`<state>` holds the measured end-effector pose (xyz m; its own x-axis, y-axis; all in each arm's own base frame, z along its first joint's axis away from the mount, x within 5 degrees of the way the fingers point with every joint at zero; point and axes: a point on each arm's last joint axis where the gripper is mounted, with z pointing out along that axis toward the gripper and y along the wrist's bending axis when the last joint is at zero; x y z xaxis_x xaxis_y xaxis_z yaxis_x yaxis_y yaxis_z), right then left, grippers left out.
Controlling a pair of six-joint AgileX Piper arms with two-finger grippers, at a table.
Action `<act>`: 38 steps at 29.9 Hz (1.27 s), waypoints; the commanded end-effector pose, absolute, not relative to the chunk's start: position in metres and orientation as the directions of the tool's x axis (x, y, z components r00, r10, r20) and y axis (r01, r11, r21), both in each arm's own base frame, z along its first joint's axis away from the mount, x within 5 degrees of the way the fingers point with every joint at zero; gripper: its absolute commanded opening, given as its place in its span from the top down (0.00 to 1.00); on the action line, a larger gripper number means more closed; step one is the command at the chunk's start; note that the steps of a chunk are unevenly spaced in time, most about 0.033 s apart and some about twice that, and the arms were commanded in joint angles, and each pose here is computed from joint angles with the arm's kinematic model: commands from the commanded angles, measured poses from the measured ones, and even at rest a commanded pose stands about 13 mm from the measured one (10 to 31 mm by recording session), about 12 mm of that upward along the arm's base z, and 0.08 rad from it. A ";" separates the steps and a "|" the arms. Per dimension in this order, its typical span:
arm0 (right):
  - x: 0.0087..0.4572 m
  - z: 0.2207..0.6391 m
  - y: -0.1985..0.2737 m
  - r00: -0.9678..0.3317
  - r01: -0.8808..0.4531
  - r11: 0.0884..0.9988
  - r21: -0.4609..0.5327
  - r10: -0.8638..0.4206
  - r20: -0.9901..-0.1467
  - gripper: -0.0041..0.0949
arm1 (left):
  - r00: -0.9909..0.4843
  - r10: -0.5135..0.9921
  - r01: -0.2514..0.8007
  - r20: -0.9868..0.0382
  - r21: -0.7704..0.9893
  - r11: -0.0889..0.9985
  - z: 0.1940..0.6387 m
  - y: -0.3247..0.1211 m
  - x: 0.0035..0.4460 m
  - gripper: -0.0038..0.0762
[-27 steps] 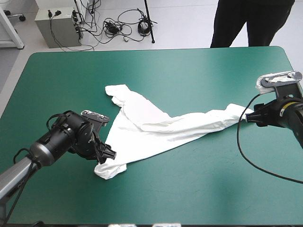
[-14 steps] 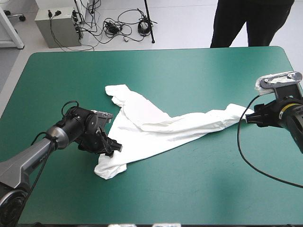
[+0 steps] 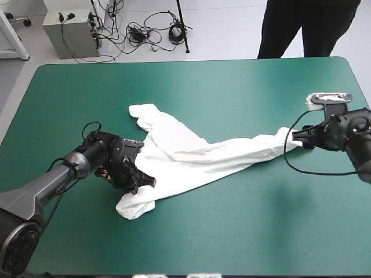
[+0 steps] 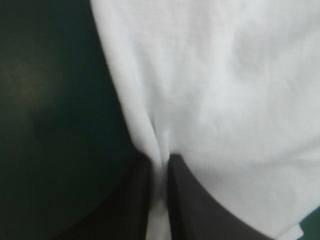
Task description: Fold the cloth
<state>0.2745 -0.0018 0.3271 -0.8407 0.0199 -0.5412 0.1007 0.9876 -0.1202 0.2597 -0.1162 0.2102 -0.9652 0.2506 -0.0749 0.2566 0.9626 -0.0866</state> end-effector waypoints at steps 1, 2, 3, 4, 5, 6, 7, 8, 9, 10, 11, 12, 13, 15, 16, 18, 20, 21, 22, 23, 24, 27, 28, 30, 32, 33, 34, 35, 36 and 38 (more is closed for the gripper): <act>0.294 0.322 -0.016 -0.813 0.129 0.990 -0.054 0.075 -0.578 0.28 | -0.954 0.276 0.284 -0.119 -0.060 0.957 0.216 -0.115 0.264 0.96; 0.299 0.317 -0.019 -0.817 0.142 0.989 -0.043 0.093 -0.568 0.28 | -0.953 0.280 0.288 -0.117 -0.060 0.956 0.216 -0.115 0.263 0.96; 0.303 0.311 -0.021 -0.826 0.141 0.989 -0.038 0.096 -0.556 0.28 | -0.952 0.283 0.291 -0.115 -0.060 0.955 0.216 -0.115 0.263 0.96; 0.309 0.305 -0.023 -0.835 0.142 0.989 -0.035 0.101 -0.541 0.28 | -0.952 0.283 0.291 -0.115 -0.060 0.955 0.216 -0.115 0.263 0.96; 0.315 0.300 -0.023 -0.843 0.143 0.989 -0.032 0.105 -0.527 0.28 | -0.953 0.282 0.290 -0.114 -0.063 0.955 0.216 -0.115 0.263 0.96; 0.320 0.298 -0.025 -0.846 0.149 0.988 -0.031 0.111 -0.522 0.28 | -0.952 0.283 0.291 -0.113 -0.067 0.954 0.216 -0.115 0.263 0.96; 0.327 0.293 -0.026 -0.852 0.152 0.988 -0.025 0.118 -0.509 0.28 | -0.953 0.282 0.291 -0.113 -0.073 0.954 0.216 -0.116 0.263 0.96; 0.333 0.292 -0.026 -0.852 0.151 0.988 -0.025 0.117 -0.510 0.28 | -0.954 0.278 0.288 -0.112 -0.079 0.955 0.216 -0.116 0.262 0.96; 0.338 0.289 -0.026 -0.856 0.148 0.989 -0.027 0.114 -0.504 0.28 | -0.954 0.279 0.289 -0.112 -0.086 0.954 0.216 -0.117 0.262 0.96; 0.344 0.288 -0.027 -0.855 0.148 0.989 -0.023 0.117 -0.505 0.28 | -0.954 0.278 0.289 -0.111 -0.090 0.953 0.216 -0.117 0.262 0.96; 0.350 0.287 -0.026 -0.854 0.150 0.989 -0.016 0.121 -0.506 0.28 | -0.954 0.279 0.289 -0.111 -0.092 0.953 0.216 -0.117 0.262 0.96; 0.356 0.285 -0.027 -0.855 0.150 0.989 -0.016 0.121 -0.505 0.28 | -0.954 0.278 0.289 -0.111 -0.092 0.953 0.216 -0.117 0.262 0.96; 0.362 0.282 -0.029 -0.857 0.156 0.988 -0.014 0.128 -0.500 0.28 | -0.954 0.278 0.289 -0.111 -0.092 0.953 0.216 -0.117 0.262 0.96; 0.370 0.277 -0.032 -0.858 0.174 0.985 0.013 0.158 -0.489 0.29 | -0.955 0.278 0.288 -0.106 -0.093 0.953 0.216 -0.117 0.262 0.96; 0.373 0.273 -0.034 -0.862 0.177 0.984 0.022 0.165 -0.480 0.31 | -0.955 0.277 0.287 -0.103 -0.095 0.953 0.216 -0.117 0.261 0.96; 0.378 0.263 -0.039 -0.874 0.186 0.982 0.036 0.182 -0.451 0.34 | -0.955 0.277 0.287 -0.102 -0.095 0.953 0.216 -0.117 0.261 0.96; 0.380 0.254 -0.046 -0.881 0.203 0.978 0.040 0.200 -0.428 0.35 | -0.955 0.277 0.287 -0.102 -0.095 0.953 0.216 -0.117 0.261 0.96; 0.381 0.251 -0.049 -0.883 0.213 0.976 0.045 0.212 -0.419 0.35 | -0.955 0.277 0.287 -0.102 -0.095 0.953 0.216 -0.117 0.261 0.96; 0.381 0.248 -0.053 -0.882 0.225 0.973 0.049 0.225 -0.414 0.35 | -0.956 0.275 0.284 -0.101 -0.095 0.954 0.216 -0.117 0.261 0.96; 0.381 0.246 -0.054 -0.883 0.231 0.972 0.054 0.232 -0.407 0.35 | -0.956 0.275 0.285 -0.101 -0.095 0.954 0.216 -0.117 0.261 0.96; 0.382 0.244 -0.055 -0.886 0.228 0.972 0.054 0.230 -0.402 0.35 | -0.956 0.275 0.285 -0.101 -0.095 0.954 0.216 -0.117 0.261 0.96; 0.384 0.235 -0.054 -0.900 0.204 0.977 0.067 0.214 -0.379 0.37 | -0.956 0.275 0.285 -0.103 -0.095 0.954 0.216 -0.118 0.261 0.96; 0.385 0.231 -0.054 -0.907 0.202 0.977 0.074 0.215 -0.363 0.40 | -0.956 0.275 0.285 -0.103 -0.095 0.954 0.216 -0.118 0.261 0.96; 0.385 0.223 -0.052 -0.921 0.197 0.977 0.087 0.214 -0.325 0.49 | -0.957 0.273 0.282 -0.103 -0.100 0.954 0.216 -0.118 0.261 0.96; 0.385 0.214 -0.050 -0.943 0.159 0.982 0.098 0.180 -0.279 0.65 | -0.956 0.272 0.282 -0.108 -0.100 0.954 0.216 -0.118 0.262 0.96; 0.385 0.212 -0.048 -0.948 0.153 0.982 0.112 0.178 -0.265 0.72 | -0.956 0.272 0.283 -0.110 -0.100 0.954 0.216 -0.118 0.262 0.96; 0.384 0.208 -0.047 -0.952 0.153 0.981 0.123 0.179 -0.250 0.82 | -0.955 0.270 0.283 -0.121 -0.101 0.954 0.216 -0.118 0.263 0.96; 0.384 0.205 -0.046 -0.954 0.150 0.980 0.134 0.179 -0.240 0.91 | -0.954 0.268 0.283 -0.134 -0.101 0.954 0.216 -0.119 0.264 0.96; 0.384 0.204 -0.045 -0.955 0.145 0.979 0.145 0.176 -0.237 0.98 | -0.953 0.267 0.283 -0.146 -0.102 0.954 0.216 -0.119 0.265 0.96; 0.385 0.206 -0.042 -0.953 0.143 0.973 0.179 0.184 -0.240 0.97 | -0.947 0.276 0.293 -0.166 -0.087 0.952 0.219 -0.118 0.266 0.96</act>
